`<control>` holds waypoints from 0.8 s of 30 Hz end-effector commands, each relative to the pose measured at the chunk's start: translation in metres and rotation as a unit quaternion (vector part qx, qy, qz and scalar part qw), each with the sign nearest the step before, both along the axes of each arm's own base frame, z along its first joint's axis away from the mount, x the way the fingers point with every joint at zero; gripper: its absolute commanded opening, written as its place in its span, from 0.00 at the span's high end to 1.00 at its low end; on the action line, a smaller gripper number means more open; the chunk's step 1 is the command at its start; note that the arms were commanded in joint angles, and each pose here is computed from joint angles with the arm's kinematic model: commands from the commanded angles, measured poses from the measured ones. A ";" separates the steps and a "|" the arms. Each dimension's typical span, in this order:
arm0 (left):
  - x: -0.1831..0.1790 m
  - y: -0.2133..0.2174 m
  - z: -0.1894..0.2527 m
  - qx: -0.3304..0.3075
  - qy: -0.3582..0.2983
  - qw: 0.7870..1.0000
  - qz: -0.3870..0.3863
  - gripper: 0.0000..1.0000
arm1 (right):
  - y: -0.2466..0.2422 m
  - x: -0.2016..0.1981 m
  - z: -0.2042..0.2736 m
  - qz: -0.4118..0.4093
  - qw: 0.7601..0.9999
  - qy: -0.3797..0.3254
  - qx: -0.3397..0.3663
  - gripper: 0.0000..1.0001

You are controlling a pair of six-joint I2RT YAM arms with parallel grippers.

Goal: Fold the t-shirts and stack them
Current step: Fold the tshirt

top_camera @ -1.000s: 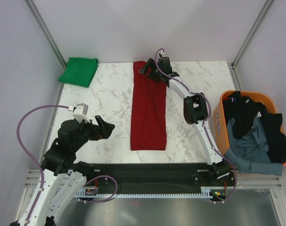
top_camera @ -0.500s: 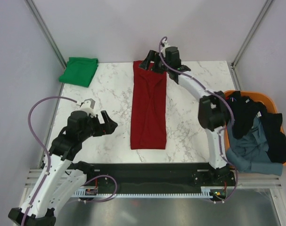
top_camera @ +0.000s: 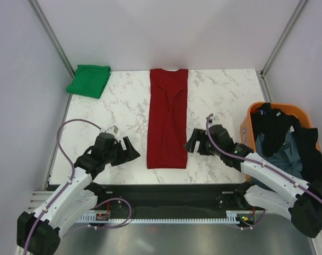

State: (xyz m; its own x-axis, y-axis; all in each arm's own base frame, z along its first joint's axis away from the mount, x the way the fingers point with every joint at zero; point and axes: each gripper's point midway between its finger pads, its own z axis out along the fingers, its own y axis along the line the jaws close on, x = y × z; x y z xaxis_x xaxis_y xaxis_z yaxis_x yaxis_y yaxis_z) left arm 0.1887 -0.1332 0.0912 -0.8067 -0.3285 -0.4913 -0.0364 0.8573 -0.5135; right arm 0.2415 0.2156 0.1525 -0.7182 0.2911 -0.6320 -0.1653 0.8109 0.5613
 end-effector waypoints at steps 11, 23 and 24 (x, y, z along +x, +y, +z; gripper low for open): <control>-0.003 -0.043 -0.049 -0.028 0.041 0.998 -0.024 0.17 | 0.010 -0.069 -0.116 0.006 0.988 0.144 -0.047 0.14; -0.013 -0.055 -0.084 -0.021 0.071 0.997 -0.038 0.34 | 0.008 -0.071 -0.144 -0.001 0.986 0.155 -0.063 0.58; -0.015 -0.056 -0.086 -0.020 0.073 0.996 -0.038 0.35 | 0.007 -0.071 -0.145 -0.001 0.986 0.156 -0.065 0.61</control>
